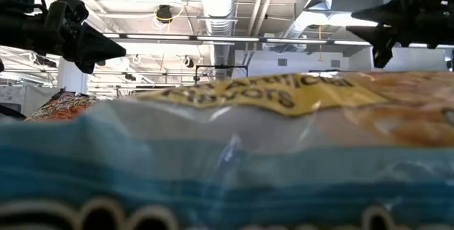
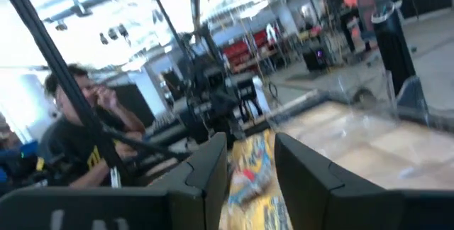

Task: Sort Maruchan noodles
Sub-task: Put the black noodle pack into the right transparent bin

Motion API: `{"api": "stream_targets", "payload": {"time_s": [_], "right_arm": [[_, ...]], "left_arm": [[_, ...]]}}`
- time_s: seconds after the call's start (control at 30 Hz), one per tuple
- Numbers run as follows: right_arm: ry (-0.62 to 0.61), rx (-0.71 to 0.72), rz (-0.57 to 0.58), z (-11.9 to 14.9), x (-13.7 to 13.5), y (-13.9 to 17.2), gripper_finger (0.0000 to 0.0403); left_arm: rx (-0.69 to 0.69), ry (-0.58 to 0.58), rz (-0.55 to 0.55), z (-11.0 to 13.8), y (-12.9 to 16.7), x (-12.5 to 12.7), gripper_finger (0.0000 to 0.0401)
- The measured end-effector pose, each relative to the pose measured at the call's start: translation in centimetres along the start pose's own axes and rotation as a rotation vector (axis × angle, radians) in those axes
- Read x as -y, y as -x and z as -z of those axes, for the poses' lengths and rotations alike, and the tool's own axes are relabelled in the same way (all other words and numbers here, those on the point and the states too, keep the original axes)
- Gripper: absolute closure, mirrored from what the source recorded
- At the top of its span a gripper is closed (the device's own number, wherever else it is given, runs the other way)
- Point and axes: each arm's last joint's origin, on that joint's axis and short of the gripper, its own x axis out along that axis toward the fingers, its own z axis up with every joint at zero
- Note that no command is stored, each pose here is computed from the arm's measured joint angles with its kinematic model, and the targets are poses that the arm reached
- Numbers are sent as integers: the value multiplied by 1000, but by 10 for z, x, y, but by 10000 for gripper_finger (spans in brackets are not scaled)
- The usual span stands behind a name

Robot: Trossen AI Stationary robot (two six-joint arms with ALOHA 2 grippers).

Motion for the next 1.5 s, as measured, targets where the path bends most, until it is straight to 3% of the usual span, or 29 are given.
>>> {"api": "stream_targets", "payload": {"time_s": [0.3, 0.57, 1.17, 1.5], "right_arm": [[65, 136, -59, -53, -25, -1, 209], [129, 36, -19, -93, -44, -14, 187], [182, -529, 30, -145, -83, -58, 186], [333, -741, -34, -122, -93, -94, 186]], "left_arm": [[3, 0, -8, 0, 0, 0, 401], [3, 36, -8, 0, 0, 0, 401], [3, 38, -8, 0, 0, 0, 401], [2, 68, -6, 0, 0, 0, 401]]}}
